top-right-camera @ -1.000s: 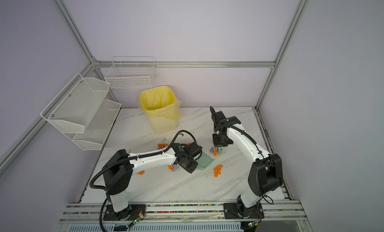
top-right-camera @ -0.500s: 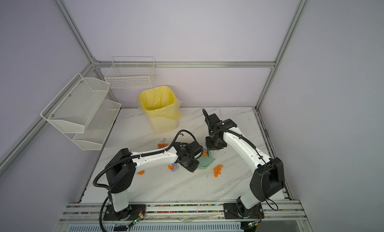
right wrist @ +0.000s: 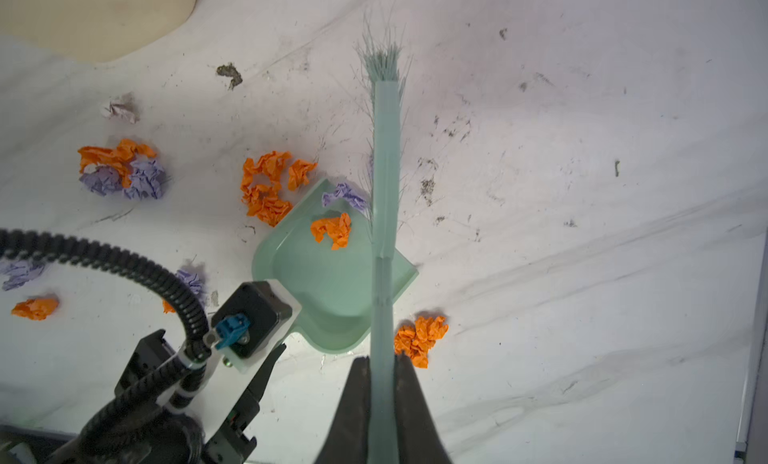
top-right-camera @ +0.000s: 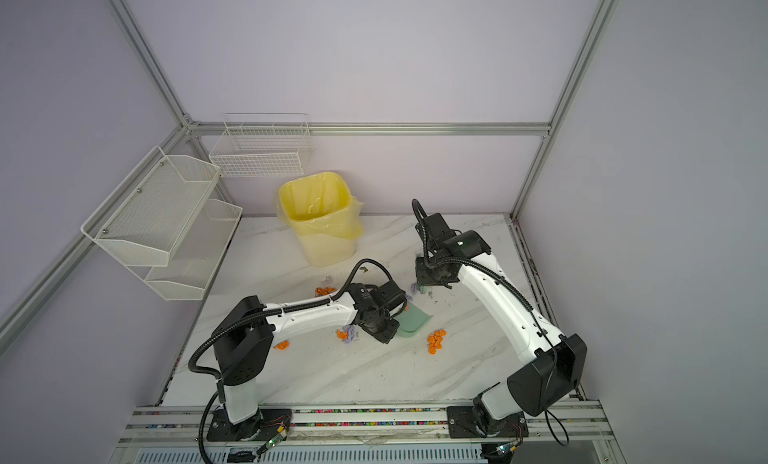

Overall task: Sweep away the paper scraps from the table
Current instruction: 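Sweep paper scraps toward the dustpan with the right gripper's brush, then lift the brush and sweep again into the dustpan held by the left gripper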

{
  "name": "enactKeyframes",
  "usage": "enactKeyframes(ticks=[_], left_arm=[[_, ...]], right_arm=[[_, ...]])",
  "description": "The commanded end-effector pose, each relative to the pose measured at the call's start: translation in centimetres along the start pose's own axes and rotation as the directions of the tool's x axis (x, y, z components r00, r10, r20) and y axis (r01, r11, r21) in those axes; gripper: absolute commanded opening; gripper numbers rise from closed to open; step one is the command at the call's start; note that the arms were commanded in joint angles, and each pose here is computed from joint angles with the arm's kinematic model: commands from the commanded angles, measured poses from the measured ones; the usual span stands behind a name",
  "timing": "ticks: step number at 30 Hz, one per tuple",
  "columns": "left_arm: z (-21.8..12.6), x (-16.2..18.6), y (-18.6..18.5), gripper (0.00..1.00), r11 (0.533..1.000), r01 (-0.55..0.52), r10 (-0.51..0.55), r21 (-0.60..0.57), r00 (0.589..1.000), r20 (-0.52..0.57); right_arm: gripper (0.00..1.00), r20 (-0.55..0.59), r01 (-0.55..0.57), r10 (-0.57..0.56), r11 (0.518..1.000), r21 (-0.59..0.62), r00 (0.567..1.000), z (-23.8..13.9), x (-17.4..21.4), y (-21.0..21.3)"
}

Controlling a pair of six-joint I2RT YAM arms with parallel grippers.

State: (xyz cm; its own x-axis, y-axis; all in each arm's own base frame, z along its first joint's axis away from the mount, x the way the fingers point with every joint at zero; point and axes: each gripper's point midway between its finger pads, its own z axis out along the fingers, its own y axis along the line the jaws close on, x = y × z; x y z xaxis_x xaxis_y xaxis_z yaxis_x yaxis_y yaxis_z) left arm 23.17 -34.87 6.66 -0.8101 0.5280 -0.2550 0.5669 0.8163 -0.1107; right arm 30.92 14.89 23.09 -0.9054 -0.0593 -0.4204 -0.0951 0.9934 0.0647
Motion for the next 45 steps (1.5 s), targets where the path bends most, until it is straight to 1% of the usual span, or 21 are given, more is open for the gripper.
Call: enactKeyframes(ticks=[1,6,9,12,14,18,22,24,27,29,32,34,36,39,42,45], left_arm=[[-1.0,-1.8,-0.9,0.01,0.999,0.023,-0.024,0.031,0.999,0.029],[-1.1,-2.0,-0.9,0.01,0.999,0.024,-0.025,0.031,0.999,0.030],[-1.0,-2.2,-0.9,0.01,0.999,0.024,-0.025,0.030,0.999,0.031],[-0.8,-2.4,-1.1,0.00,0.999,0.026,-0.027,0.039,0.999,0.027],[-0.8,-2.6,-1.2,0.00,0.999,0.029,-0.031,0.041,0.999,0.029],[-0.7,-2.6,-1.0,0.00,0.999,0.032,-0.033,0.033,0.999,0.029],[-0.4,-2.6,-0.7,0.00,0.999,0.037,-0.038,0.024,0.999,0.025],[-0.3,-2.5,-0.7,0.00,0.999,0.038,-0.038,0.023,0.999,0.022],[-0.2,-2.6,-0.5,0.00,0.999,0.033,-0.033,0.016,0.999,0.023],[0.0,-2.6,-0.4,0.00,1.000,0.028,-0.028,0.005,0.999,0.024],[0.2,-2.6,-0.1,0.00,1.000,0.026,-0.026,-0.004,0.999,0.022],[0.3,-2.7,-0.1,0.00,1.000,0.027,-0.026,-0.003,0.999,0.021],[0.4,-2.7,-0.1,0.00,1.000,0.025,-0.025,-0.002,0.999,0.022],[0.4,-2.7,0.0,0.00,0.999,0.031,-0.031,-0.009,0.999,0.030],[0.1,-2.9,0.1,0.00,0.999,0.032,-0.032,-0.005,0.998,0.059],[-0.6,-3.2,-0.1,0.00,1.000,0.027,-0.028,0.012,0.995,0.092]], right_arm=[[0.00,0.012,0.019,-0.020,0.993,0.115,1.000,1.5,-1.3,-1.1],[0.00,0.002,0.065,-0.068,0.974,0.215,0.998,4.3,-2.8,-1.9],[0.00,0.035,0.070,-0.081,0.965,0.253,0.996,4.8,-4.7,-1.8],[0.00,0.066,0.090,-0.107,0.970,0.225,0.992,5.3,-6.3,-0.7],[0.00,0.051,0.102,-0.115,0.971,0.216,0.992,6.2,-6.6,-0.3],[0.00,-0.038,0.136,-0.131,0.974,0.184,0.991,8.5,-5.1,0.4],[0.00,-0.091,0.142,-0.133,0.984,0.108,0.987,9.5,-3.0,1.2],[0.00,-0.105,0.144,-0.137,0.988,0.058,0.985,9.4,-1.9,1.7],[0.00,-0.073,0.138,-0.143,0.987,-0.079,0.987,8.4,-1.1,3.6],[0.00,-0.069,0.121,-0.132,0.982,-0.147,0.989,7.4,-0.3,4.3],[0.00,-0.082,0.103,-0.123,0.971,-0.217,0.989,5.9,1.1,4.9],[0.00,-0.070,0.088,-0.110,0.959,-0.269,0.991,4.5,1.6,5.4],[0.00,-0.048,0.066,-0.084,0.953,-0.295,0.995,3.1,1.7,5.5],[0.00,-0.027,0.018,-0.026,0.963,-0.268,0.999,1.6,1.7,4.6],[0.00,0.028,-0.024,0.029,0.984,-0.175,0.999,0.7,1.1,2.6],[0.00,0.061,-0.050,0.058,0.991,-0.127,0.996,0.2,0.6,1.6]])
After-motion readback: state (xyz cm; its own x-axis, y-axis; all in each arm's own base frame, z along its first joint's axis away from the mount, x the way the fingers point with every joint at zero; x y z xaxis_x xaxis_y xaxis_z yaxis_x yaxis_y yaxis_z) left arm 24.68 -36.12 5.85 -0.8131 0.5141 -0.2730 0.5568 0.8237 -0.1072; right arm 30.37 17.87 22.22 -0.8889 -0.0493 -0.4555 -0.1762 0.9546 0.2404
